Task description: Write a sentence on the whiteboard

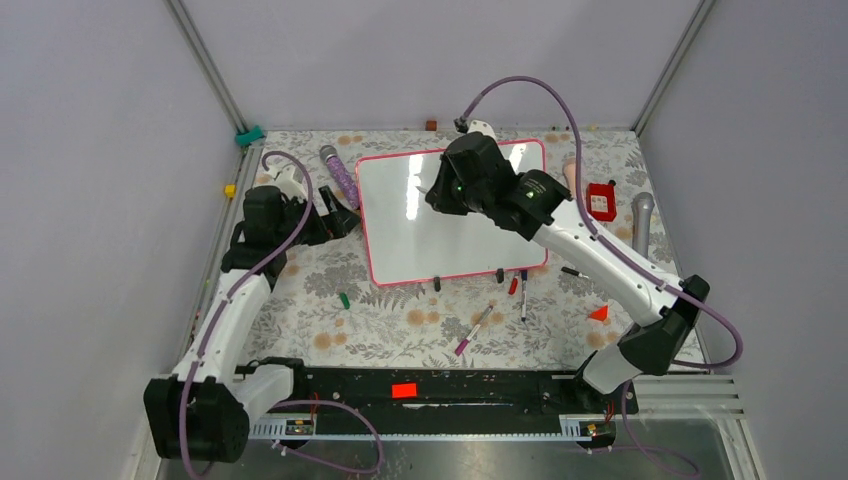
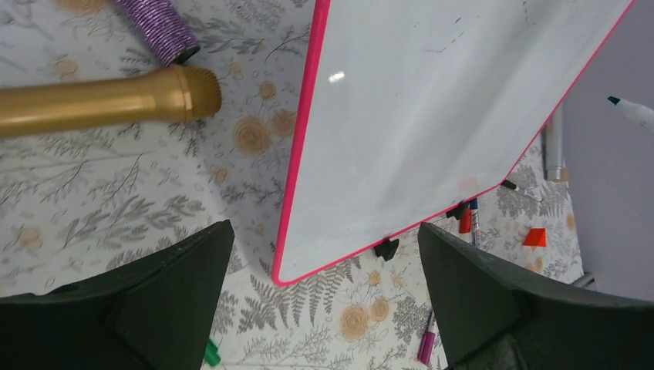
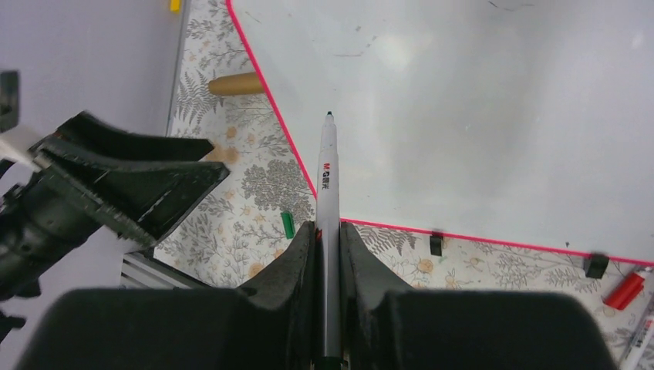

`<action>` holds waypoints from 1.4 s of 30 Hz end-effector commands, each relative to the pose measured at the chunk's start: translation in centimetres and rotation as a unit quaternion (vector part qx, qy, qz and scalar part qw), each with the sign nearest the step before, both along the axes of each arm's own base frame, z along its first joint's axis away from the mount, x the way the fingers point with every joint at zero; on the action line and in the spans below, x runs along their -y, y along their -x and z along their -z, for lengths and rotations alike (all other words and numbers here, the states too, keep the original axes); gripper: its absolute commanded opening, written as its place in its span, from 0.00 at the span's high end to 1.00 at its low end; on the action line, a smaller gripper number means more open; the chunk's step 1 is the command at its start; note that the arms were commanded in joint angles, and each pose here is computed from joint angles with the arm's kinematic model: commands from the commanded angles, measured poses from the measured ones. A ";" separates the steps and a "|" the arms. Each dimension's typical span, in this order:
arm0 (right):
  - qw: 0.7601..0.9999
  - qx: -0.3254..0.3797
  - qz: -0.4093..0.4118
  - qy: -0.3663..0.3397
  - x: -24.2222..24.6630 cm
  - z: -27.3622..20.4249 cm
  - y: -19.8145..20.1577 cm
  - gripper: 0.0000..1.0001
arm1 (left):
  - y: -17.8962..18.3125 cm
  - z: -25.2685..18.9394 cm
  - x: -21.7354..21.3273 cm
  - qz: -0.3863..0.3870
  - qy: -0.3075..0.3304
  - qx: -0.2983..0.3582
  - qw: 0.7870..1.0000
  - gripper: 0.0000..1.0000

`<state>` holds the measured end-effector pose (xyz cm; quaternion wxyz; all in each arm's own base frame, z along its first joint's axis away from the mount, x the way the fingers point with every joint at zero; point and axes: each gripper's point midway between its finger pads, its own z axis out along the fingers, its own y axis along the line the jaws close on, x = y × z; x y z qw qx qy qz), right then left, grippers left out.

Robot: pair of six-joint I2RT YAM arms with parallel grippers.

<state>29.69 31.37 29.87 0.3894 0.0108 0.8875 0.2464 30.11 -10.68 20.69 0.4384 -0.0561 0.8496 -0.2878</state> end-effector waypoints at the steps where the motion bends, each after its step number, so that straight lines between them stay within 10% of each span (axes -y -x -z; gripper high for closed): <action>1: 0.997 0.042 -0.063 -0.002 -2.2 -1.8 -0.5 1.00 | -2.9 -4.1 2.3 0.097 0.028 0.100 0.990 0.11; 18: 0.987 0.093 -0.129 -0.023 -5.9 -2.6 -2.0 1.00 | -7.4 -0.1 3.9 0.178 0.034 0.098 0.979 0.01; 25: 0.986 0.107 -0.122 -0.020 -6.1 -3.2 -2.8 1.00 | -7.9 1.1 4.5 0.228 0.028 0.112 0.967 0.28; 28: 0.986 0.111 -0.121 -0.018 -6.2 -3.3 -3.0 1.00 | -7.3 1.4 5.0 0.264 0.046 0.106 0.958 0.02; 34: 0.986 0.113 -0.118 -0.018 -6.6 -3.2 -3.5 1.00 | -6.3 2.0 6.3 0.333 0.143 0.074 0.929 0.01; 42: 0.990 0.110 -0.092 -0.011 -6.7 -2.7 -4.6 1.00 | -5.7 2.5 5.6 0.333 0.100 0.076 0.935 0.01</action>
